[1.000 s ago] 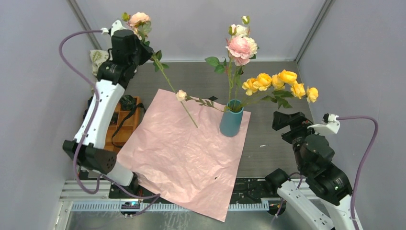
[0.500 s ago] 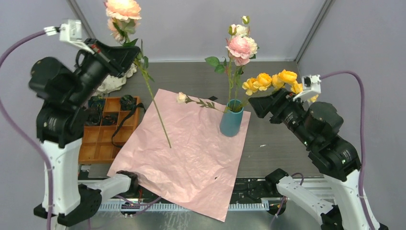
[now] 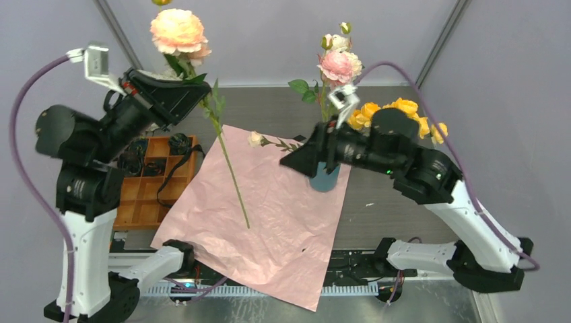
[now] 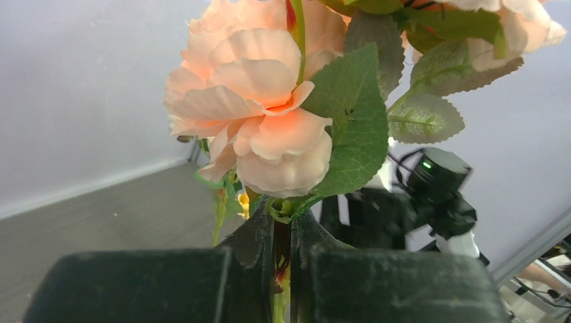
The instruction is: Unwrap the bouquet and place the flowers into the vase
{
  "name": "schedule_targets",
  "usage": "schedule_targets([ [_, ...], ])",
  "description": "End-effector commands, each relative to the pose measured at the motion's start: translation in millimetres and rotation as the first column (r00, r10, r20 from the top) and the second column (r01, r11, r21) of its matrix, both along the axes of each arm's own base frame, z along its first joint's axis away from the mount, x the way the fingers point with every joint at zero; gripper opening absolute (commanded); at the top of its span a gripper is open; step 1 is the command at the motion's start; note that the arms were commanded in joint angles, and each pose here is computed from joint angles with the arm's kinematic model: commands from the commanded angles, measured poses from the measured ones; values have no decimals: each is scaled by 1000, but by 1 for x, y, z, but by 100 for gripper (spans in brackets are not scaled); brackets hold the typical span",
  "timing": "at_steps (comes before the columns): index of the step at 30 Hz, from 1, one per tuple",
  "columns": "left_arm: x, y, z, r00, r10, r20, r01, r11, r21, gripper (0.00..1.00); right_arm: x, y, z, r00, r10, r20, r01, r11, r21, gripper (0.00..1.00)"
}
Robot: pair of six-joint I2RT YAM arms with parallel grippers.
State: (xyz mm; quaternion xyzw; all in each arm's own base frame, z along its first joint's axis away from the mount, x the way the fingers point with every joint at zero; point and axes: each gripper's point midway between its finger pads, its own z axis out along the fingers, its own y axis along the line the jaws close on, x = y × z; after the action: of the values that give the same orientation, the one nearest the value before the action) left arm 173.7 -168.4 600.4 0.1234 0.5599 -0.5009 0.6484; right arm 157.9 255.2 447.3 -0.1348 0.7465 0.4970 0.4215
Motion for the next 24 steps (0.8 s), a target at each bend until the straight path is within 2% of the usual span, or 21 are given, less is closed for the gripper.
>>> schedule_targets([
  [1,16,-16,6,996,-94,-3,94,995,-43,1,-38,49,19,973,162,167,-150,985,-83,76],
  [6,19,-21,5,992,-128,-12,127,990,-60,1,-40,89,14,958,206,200,-185,976,-117,76],
  [11,9,-20,0,989,-147,-26,146,987,-63,1,-20,89,19,957,131,260,-95,984,-148,77],
  [18,12,-25,-31,974,-189,-128,178,979,-96,0,9,86,34,936,14,351,47,985,-164,77],
  [24,17,-33,-50,955,-227,-192,208,972,-111,0,8,102,48,926,45,376,8,990,-139,77],
])
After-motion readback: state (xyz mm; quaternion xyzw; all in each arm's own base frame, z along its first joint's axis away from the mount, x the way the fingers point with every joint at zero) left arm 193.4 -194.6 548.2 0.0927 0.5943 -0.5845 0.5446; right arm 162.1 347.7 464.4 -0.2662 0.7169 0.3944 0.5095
